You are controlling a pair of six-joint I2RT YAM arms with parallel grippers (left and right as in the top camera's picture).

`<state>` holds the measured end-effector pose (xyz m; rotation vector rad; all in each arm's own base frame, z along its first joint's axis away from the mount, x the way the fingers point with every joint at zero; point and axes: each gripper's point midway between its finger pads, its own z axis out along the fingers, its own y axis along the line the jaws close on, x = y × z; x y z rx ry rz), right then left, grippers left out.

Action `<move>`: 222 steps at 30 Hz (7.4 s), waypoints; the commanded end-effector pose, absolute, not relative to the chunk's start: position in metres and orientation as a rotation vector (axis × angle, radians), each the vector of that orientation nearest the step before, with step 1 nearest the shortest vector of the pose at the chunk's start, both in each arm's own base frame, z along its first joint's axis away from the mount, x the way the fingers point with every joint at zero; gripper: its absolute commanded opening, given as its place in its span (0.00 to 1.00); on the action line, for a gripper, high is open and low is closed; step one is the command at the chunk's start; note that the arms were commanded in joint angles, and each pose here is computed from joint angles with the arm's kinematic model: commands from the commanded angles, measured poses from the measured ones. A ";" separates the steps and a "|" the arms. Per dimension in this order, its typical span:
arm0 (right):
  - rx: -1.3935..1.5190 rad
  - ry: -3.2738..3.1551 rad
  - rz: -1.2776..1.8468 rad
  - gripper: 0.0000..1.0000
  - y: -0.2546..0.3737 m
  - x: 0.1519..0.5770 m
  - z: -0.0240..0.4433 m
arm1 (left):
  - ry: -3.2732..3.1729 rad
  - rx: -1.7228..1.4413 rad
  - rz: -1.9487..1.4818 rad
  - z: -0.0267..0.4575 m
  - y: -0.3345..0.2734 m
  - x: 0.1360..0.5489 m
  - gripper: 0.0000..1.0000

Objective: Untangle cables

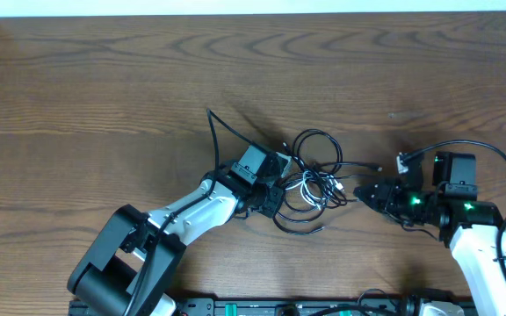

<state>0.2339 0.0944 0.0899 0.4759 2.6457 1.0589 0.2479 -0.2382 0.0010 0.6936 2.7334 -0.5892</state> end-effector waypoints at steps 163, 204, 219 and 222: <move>0.203 2.695 0.656 0.54 0.067 0.270 0.122 | 2.648 0.566 -0.805 0.057 -0.286 0.276 0.07; 0.792 2.576 1.168 0.45 0.111 0.269 0.071 | 2.510 0.822 -0.633 0.064 -0.296 0.278 0.41; 0.908 2.643 1.198 0.29 0.123 0.254 0.066 | 2.329 1.270 -0.810 0.066 -0.316 0.236 0.19; 0.952 2.650 1.195 0.31 0.126 0.252 0.065 | 2.301 1.316 -0.809 0.066 -0.320 0.231 0.19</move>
